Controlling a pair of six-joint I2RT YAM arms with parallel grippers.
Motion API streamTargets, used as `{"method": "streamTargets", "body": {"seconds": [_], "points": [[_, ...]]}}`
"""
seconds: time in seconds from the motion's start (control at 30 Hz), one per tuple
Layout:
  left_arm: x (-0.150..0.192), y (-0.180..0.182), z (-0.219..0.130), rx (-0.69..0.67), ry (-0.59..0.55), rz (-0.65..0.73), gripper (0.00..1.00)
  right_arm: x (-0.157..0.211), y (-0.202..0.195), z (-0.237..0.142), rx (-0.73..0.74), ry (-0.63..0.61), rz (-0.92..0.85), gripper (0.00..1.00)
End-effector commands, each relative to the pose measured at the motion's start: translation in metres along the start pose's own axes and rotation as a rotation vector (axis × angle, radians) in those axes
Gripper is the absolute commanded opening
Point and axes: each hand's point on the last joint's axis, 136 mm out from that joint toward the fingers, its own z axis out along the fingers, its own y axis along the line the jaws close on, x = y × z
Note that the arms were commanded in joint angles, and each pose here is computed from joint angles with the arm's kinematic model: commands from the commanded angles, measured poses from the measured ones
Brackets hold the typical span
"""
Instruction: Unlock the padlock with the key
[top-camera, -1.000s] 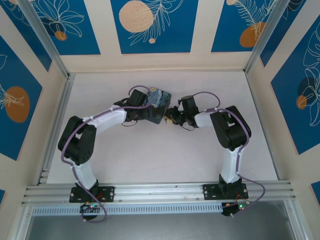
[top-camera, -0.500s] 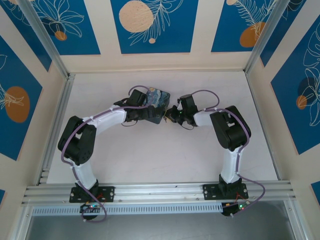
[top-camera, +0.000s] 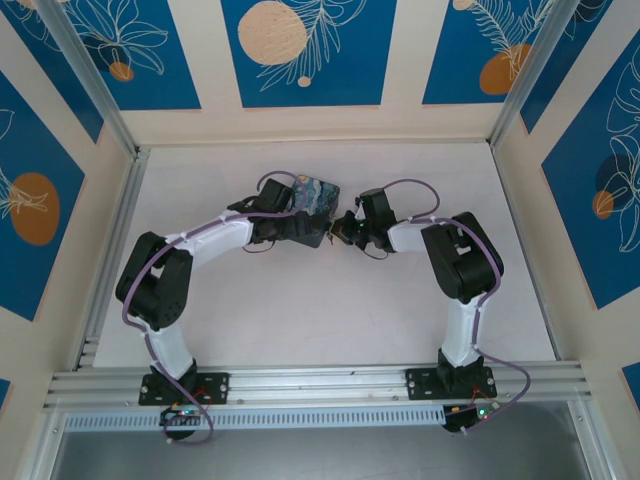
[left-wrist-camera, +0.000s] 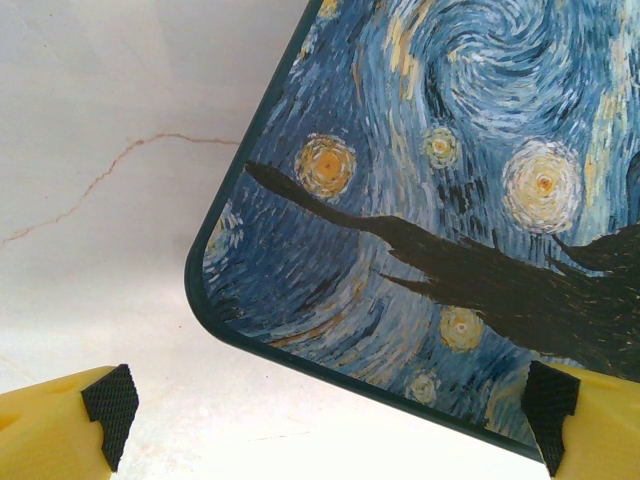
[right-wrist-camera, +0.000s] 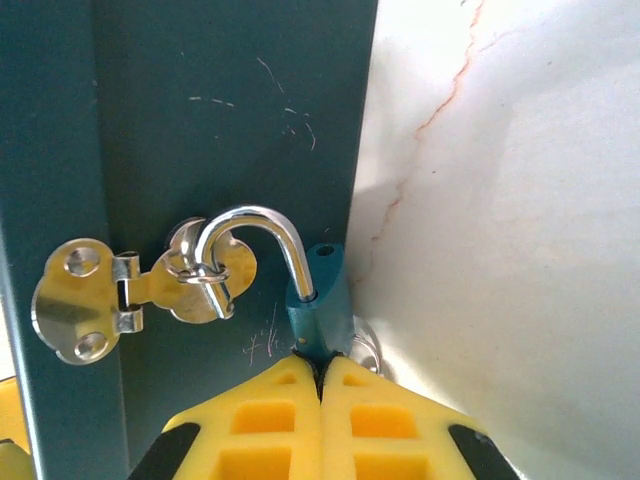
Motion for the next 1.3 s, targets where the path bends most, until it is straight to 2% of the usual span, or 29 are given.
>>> {"method": "streamTargets", "body": {"seconds": [0.0,0.57,0.7,0.83,0.93,1.27], "points": [[0.049,0.03,0.017,-0.118,0.175,0.028,1.0,-0.001,-0.003,-0.006,0.042,-0.018,0.003,0.0],[0.05,0.03,0.017,-0.115,0.177,0.027,1.0,-0.034,0.011,-0.006,0.034,-0.087,0.053,0.0],[0.05,0.031,0.017,-0.115,0.178,0.025,1.0,-0.032,0.013,-0.009,0.036,-0.075,0.036,0.0],[0.05,0.031,0.017,-0.114,0.177,0.023,1.0,-0.021,0.009,-0.012,0.07,-0.068,0.007,0.2],[0.049,0.03,0.017,-0.111,0.177,0.025,1.0,-0.012,0.002,-0.01,0.098,-0.055,0.0,0.29],[0.049,0.029,0.017,-0.112,0.178,0.026,1.0,-0.007,-0.004,0.004,0.118,-0.036,-0.018,0.32]]}}
